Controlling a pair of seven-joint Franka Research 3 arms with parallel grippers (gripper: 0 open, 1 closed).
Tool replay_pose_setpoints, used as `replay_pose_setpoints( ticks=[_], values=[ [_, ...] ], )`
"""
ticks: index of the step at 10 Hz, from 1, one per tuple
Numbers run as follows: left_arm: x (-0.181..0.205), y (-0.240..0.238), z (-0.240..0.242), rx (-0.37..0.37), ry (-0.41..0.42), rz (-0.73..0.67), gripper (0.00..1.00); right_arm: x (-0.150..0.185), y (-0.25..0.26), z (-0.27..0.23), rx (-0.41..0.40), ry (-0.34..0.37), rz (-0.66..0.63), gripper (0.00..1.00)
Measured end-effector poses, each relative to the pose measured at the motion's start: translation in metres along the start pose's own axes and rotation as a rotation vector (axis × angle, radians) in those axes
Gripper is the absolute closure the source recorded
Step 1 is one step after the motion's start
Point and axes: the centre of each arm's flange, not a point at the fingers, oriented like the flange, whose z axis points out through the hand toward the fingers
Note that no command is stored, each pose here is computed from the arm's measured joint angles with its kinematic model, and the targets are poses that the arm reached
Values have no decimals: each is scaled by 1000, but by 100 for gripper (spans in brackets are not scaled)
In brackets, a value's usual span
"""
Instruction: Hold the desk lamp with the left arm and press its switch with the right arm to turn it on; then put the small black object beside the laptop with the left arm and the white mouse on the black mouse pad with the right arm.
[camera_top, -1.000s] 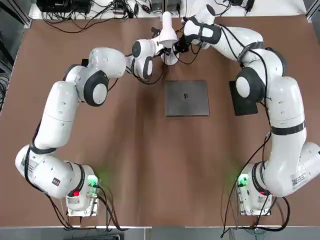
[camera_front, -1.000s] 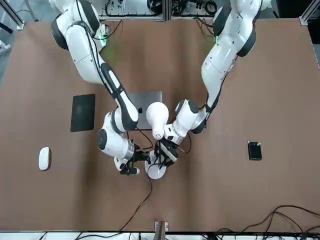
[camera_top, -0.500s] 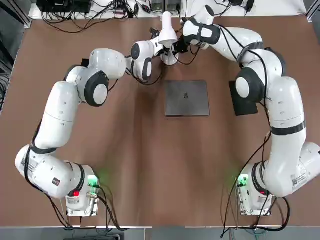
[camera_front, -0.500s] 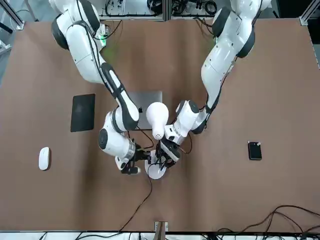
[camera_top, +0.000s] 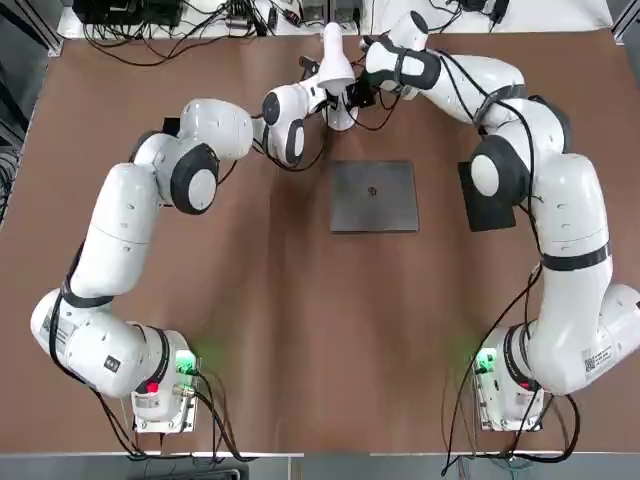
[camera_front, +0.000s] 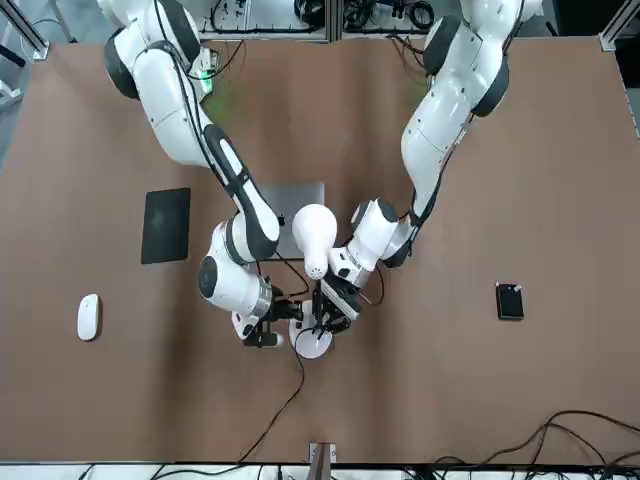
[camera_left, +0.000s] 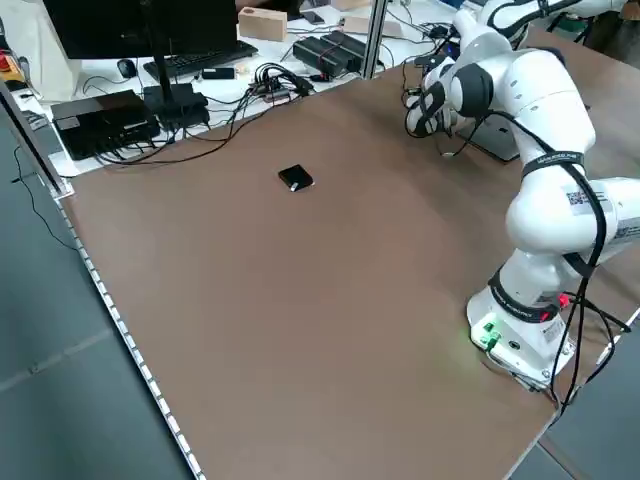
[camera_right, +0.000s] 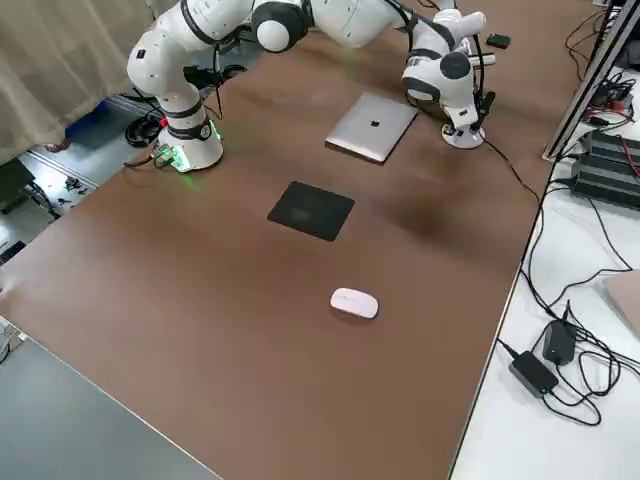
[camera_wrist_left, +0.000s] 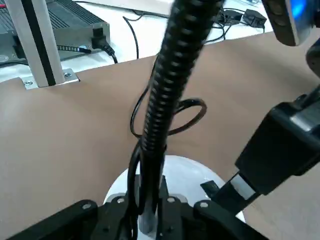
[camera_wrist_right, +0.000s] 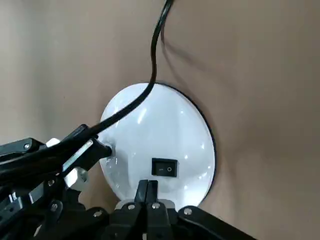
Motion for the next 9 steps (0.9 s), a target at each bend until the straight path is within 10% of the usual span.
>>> replay_pose_setpoints(
  ticks=[9],
  values=[
    [-1, 2, 0, -2, 3, 1, 78, 13, -9, -29, 14, 46, -11, 99]
  ],
)
